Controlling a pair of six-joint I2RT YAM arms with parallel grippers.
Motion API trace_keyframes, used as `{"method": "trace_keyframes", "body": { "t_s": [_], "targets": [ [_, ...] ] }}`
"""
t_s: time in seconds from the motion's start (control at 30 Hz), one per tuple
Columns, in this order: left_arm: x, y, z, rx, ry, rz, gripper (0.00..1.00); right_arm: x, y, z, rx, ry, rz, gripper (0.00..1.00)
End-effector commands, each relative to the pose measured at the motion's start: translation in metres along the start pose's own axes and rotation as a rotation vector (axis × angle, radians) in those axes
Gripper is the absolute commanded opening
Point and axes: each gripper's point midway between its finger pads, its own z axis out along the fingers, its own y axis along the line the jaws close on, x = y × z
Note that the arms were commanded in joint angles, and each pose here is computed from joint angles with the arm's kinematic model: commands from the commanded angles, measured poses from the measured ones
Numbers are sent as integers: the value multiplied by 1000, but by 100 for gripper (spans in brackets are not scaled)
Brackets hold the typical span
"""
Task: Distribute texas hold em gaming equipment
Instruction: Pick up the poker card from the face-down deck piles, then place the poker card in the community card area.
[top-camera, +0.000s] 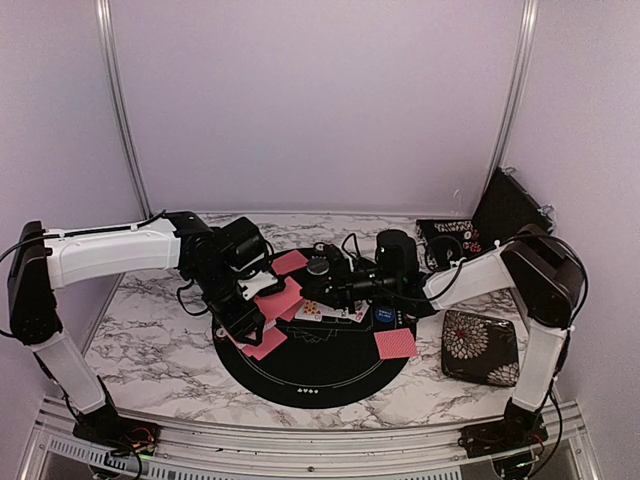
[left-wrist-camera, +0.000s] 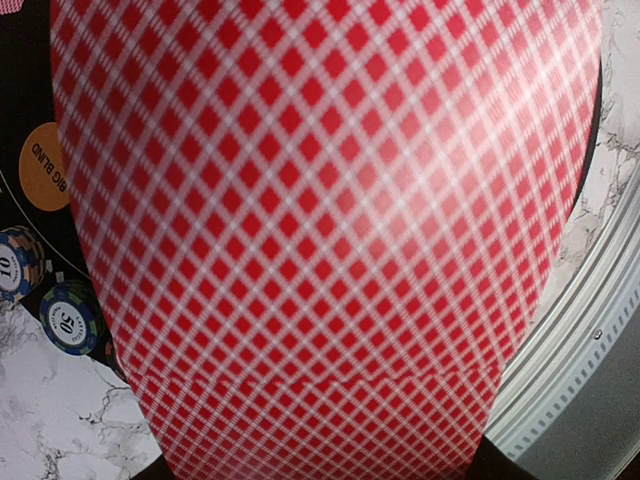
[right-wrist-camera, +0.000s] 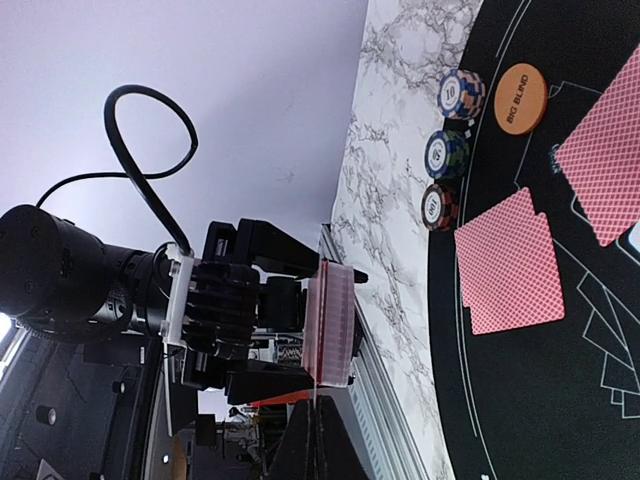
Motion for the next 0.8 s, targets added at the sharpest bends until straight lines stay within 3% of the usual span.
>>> {"method": "trace_keyframes", "body": {
  "t_s": [0.0, 0.5, 0.77],
  "targets": [
    [-1, -2, -12, 4, -37, 0, 55, -8, 15, -14, -37, -13, -56, 0],
    [-1, -2, -12, 5, -37, 0, 55, -25, 9, -31, -31, -32, -62, 0],
    [0, -2, -13, 2, -38, 0, 55, -42, -23, -25, 51, -7, -66, 0]
  ]
}}
